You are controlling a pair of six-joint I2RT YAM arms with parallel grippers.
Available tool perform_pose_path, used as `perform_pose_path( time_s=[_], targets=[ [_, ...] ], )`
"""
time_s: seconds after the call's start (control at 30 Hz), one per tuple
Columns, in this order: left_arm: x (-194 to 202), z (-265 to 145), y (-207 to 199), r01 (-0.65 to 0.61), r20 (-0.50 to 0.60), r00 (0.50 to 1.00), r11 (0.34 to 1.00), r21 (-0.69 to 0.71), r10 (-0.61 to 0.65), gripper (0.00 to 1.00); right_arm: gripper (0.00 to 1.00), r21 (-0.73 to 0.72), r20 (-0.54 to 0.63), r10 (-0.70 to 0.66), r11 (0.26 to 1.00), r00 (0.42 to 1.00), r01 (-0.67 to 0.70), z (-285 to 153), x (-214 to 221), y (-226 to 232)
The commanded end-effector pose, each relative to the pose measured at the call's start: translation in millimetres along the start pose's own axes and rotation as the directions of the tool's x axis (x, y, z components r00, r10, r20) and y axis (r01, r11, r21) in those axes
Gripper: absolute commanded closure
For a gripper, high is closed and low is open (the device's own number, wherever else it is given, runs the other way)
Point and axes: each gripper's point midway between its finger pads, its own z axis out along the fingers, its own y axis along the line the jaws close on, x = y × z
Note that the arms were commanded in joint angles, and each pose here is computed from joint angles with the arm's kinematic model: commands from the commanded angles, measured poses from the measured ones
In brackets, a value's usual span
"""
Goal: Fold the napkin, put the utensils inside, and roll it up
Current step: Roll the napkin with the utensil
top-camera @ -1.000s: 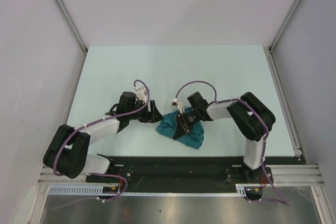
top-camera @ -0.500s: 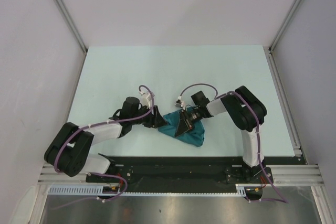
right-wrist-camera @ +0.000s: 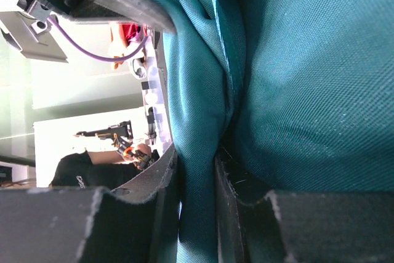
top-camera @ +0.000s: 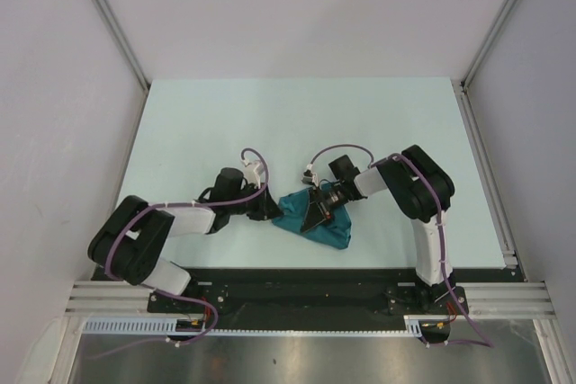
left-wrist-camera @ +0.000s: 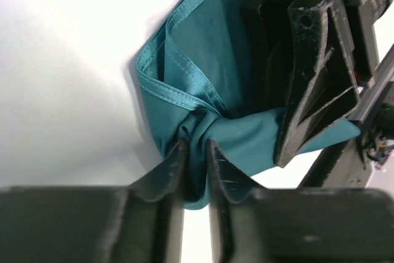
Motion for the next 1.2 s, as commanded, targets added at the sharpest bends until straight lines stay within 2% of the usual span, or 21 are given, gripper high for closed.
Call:
perform_pose_path(
  time_s=[0.0, 0.07, 0.1, 0.2, 0.27, 0.4, 0.47, 0.6, 0.63, 0.67, 0.8, 0.97, 1.17],
  targets=[
    [-2.1, 8.0, 0.0, -0.008, -0.015, 1.000, 1.000, -0.002, 0.008, 0.86, 0.84, 0.086, 0.042, -0.026, 0.996, 0.999, 0.022, -4.4, -12.2, -17.1],
    [1.2, 11.7, 6.3, 0.008, -0.034, 0.999, 1.000, -0.026, -0.009, 0.99, 0.77, 0.124, 0.045, -0.008, 0.992, 0.999, 0.002, -7.9, -11.5, -17.4],
    [3.7, 12.3, 8.3, 0.015, -0.045, 0.999, 0.999, -0.034, -0.016, 1.00, 0.70, 0.133, 0.055, -0.036, 0.991, 0.998, 0.028, -11.2, -16.6, -9.6],
    [7.2, 15.2, 11.3, 0.020, -0.068, 0.997, 0.999, -0.044, -0.023, 1.00, 0.55, 0.207, 0.091, -0.096, 0.975, 0.991, 0.076, -22.3, -28.8, 2.9],
    [7.5, 16.6, 12.1, 0.022, -0.079, 0.997, 0.999, -0.044, -0.025, 1.00, 0.49, 0.288, 0.117, -0.132, 0.953, 0.984, 0.094, -30.4, -36.8, 5.6],
    [9.2, 18.6, 12.1, 0.022, -0.095, 0.995, 0.999, -0.041, -0.026, 1.00, 0.41, 0.435, 0.165, -0.280, 0.881, 0.946, 0.185, -49.4, -53.2, 20.0],
    [9.9, 19.5, 12.5, 0.023, -0.101, 0.995, 0.999, -0.041, -0.027, 1.00, 0.38, 0.516, 0.165, -0.380, 0.820, 0.910, 0.249, -53.6, -56.5, 28.9],
    [11.9, 20.2, 13.5, 0.029, -0.114, 0.993, 0.999, -0.045, -0.034, 1.00, 0.34, 0.661, 0.043, -0.562, 0.636, 0.826, 0.398, -44.6, -51.0, 35.3],
    [11.8, 20.7, 14.0, 0.031, -0.116, 0.993, 0.998, -0.048, -0.037, 1.00, 0.34, 0.717, 0.012, -0.608, 0.559, 0.794, 0.416, -46.9, -54.7, 32.9],
    [12.1, 20.5, 14.1, 0.031, -0.118, 0.992, 0.998, -0.049, -0.037, 1.00, 0.33, 0.720, -0.032, -0.644, 0.515, 0.764, 0.464, -37.6, -46.8, 37.4],
    [11.5, 21.4, 14.1, 0.041, -0.123, 0.991, 0.998, -0.053, -0.047, 1.00, 0.32, 0.776, -0.105, -0.710, 0.379, 0.697, 0.503, -32.3, -43.4, 37.2],
    [12.1, 22.0, 14.8, 0.046, -0.133, 0.990, 0.997, -0.059, -0.053, 1.00, 0.32, 0.765, -0.183, -0.718, 0.325, 0.671, 0.556, -20.1, -31.3, 32.8],
    [12.0, 21.7, 14.4, 0.049, -0.135, 0.989, 0.997, -0.061, -0.056, 1.00, 0.32, 0.749, -0.223, -0.684, 0.336, 0.695, 0.571, -10.1, -18.2, 19.5]
  ],
)
